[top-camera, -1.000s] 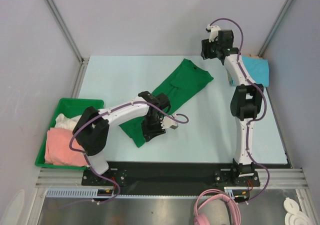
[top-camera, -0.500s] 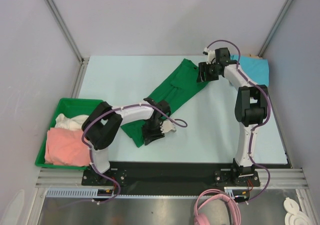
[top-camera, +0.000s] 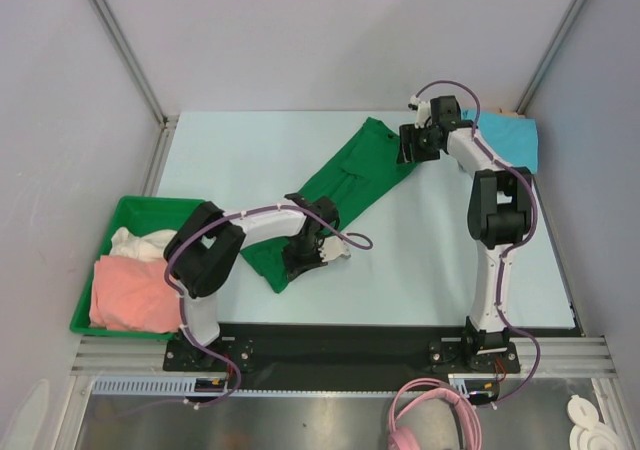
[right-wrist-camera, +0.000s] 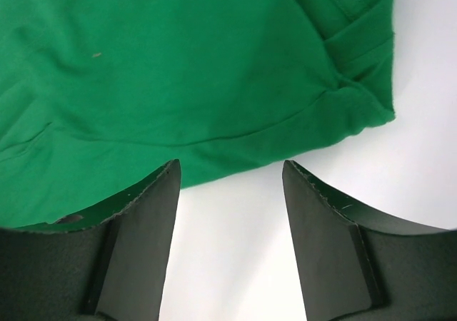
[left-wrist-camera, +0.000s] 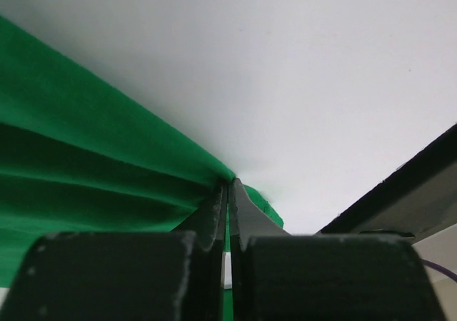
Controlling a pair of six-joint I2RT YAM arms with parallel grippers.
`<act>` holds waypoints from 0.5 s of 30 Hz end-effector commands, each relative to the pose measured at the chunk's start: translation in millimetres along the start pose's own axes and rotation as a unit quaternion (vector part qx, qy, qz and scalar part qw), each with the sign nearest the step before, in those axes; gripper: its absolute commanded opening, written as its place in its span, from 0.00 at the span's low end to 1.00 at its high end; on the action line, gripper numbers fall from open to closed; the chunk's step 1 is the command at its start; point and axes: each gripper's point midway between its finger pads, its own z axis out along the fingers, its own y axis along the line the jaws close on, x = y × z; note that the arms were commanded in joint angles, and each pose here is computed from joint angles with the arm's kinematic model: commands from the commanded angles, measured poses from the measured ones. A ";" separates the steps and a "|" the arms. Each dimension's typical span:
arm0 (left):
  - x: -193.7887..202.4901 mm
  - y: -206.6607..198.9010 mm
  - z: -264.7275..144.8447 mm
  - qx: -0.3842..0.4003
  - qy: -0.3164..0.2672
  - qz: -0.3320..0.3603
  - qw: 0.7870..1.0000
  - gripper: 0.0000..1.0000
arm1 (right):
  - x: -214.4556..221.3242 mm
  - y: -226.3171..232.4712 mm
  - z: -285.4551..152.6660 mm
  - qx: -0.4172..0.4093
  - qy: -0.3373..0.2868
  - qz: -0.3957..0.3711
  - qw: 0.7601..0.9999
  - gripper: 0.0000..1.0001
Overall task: Fold and stack the t-shirts
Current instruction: Fold the tshirt
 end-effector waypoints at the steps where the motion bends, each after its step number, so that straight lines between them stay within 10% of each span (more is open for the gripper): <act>1: 16.4 -28.1 42.2 0.071 0.040 -0.004 0.997 0.00 | -8.7 -20.7 12.1 0.024 -0.009 0.017 1.000 0.64; 15: -32.4 -81.9 -0.4 0.118 -0.005 0.062 0.991 0.00 | -20.7 -18.5 66.1 0.021 -0.013 -0.002 1.000 0.63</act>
